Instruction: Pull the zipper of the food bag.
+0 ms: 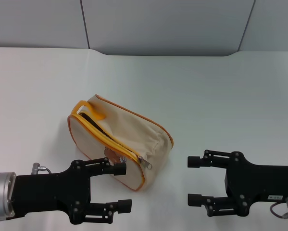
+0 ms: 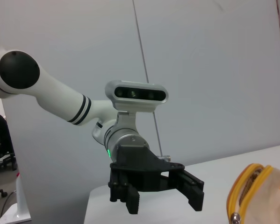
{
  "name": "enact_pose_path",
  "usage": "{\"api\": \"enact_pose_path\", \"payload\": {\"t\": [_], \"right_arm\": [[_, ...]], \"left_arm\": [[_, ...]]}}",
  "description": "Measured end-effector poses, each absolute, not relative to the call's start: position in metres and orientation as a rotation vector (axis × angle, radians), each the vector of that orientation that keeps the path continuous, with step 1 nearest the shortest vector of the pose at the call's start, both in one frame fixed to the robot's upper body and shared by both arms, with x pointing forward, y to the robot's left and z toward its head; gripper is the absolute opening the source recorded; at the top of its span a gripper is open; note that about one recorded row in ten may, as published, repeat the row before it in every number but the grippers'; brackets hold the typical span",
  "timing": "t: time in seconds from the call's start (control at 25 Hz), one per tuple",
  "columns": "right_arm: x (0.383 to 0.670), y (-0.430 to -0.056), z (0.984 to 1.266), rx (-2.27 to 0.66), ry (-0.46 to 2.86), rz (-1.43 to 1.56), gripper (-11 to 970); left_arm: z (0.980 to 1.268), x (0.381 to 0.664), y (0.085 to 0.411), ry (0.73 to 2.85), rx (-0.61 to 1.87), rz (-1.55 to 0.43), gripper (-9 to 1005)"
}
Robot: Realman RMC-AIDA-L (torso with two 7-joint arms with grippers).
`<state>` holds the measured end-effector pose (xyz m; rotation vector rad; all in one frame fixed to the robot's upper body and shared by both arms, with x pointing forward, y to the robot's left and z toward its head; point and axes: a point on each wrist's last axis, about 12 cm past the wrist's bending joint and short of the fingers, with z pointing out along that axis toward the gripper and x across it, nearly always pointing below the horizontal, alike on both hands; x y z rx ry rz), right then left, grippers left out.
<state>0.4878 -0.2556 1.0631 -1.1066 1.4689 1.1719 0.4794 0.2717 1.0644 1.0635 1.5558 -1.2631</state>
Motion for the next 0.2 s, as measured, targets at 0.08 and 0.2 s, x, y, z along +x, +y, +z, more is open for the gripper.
{"api": "enact_pose_path", "payload": {"t": [0.08,0.2], "right_arm": [[0.4879,-0.2551,1.0630,-1.106,1.469,1.171,781],[0.4881,-0.2542,1.0630,-1.106,1.466,1.172,781]], "left_arm": [[1.0645,0.4795,0.2714,1.555,1.064,-1.263,812],[1.0649,0.4801,0.2709,1.555,1.064,-1.263,812]]}}
